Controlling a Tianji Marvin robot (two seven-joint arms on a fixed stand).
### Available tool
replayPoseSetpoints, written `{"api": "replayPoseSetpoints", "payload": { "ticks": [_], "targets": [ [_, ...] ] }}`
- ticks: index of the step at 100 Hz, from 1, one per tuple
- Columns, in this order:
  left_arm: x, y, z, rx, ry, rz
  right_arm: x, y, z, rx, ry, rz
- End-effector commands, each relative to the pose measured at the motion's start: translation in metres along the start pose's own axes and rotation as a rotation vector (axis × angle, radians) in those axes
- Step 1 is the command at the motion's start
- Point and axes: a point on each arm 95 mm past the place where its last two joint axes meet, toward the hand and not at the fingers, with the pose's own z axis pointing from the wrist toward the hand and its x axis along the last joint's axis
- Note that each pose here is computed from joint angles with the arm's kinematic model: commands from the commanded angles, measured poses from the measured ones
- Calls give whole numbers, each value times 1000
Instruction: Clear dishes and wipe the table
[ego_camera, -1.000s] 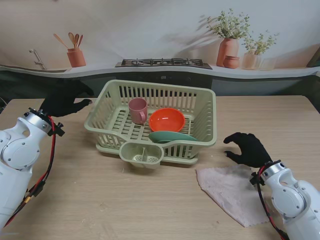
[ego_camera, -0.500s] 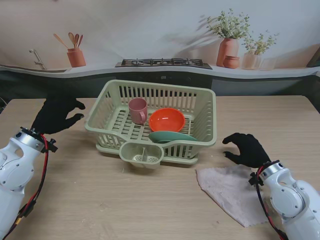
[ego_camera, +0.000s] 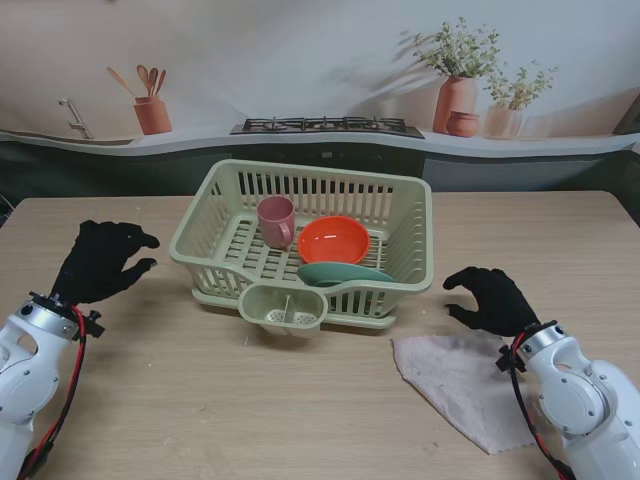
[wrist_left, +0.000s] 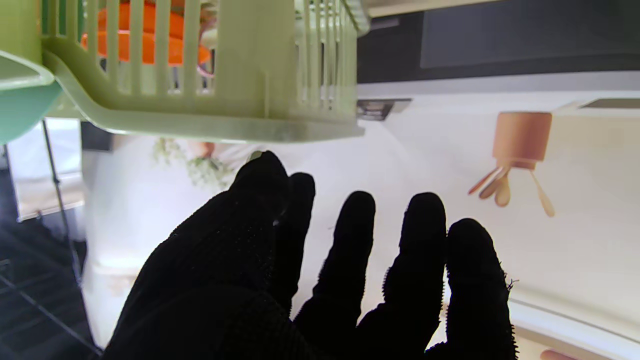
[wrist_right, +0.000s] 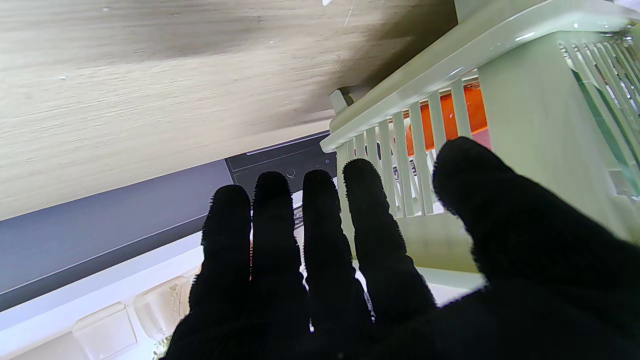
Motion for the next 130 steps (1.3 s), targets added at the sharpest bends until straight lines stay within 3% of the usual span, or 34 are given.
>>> {"api": "replayPoseSetpoints", "payload": {
  "ticks": [1,63,130],
  "targets": [
    [4,7,-9,-22,-7,-6,2,-2,-1,20,6,-4],
    [36,21,-41,-80,-91,-148,3,-5,-3,50,5,-14],
    [47,33,-55,-81,-160,-285,1,-4,-9,88,12,-30]
  ]
}}
